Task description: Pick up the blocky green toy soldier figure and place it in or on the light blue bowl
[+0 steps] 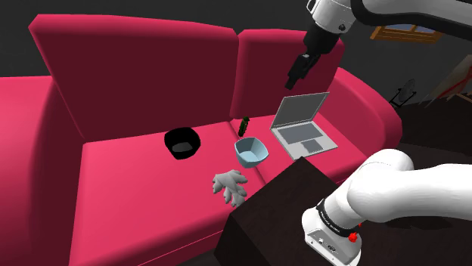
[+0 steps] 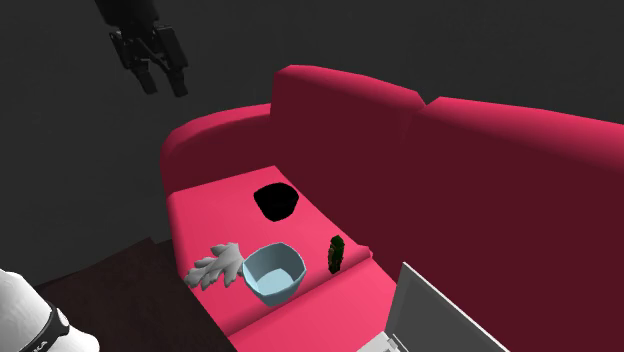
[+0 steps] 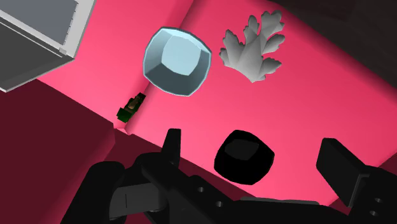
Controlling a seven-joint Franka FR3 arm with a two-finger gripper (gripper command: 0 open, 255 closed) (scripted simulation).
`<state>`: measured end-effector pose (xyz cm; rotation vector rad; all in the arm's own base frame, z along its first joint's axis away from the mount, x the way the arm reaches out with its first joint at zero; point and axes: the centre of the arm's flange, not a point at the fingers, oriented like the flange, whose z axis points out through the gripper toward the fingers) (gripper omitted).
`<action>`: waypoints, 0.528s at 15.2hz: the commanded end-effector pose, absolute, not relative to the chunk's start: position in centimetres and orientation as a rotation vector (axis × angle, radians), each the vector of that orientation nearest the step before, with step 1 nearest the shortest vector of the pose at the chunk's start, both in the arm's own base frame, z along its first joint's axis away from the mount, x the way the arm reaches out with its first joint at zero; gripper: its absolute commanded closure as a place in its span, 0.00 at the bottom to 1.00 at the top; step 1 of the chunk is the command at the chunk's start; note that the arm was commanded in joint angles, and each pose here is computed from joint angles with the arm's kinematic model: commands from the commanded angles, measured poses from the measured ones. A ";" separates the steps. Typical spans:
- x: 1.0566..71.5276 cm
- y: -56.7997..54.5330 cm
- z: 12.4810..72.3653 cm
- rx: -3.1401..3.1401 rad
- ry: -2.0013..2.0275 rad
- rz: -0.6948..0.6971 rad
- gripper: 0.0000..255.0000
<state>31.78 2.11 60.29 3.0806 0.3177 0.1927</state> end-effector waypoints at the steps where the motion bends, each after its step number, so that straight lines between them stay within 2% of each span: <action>1: 31.8 2.1 60.3 3.081 0.318 0.193 0.00; 8: 36.8 -1.8 53.4 3.094 0.314 0.173 0.00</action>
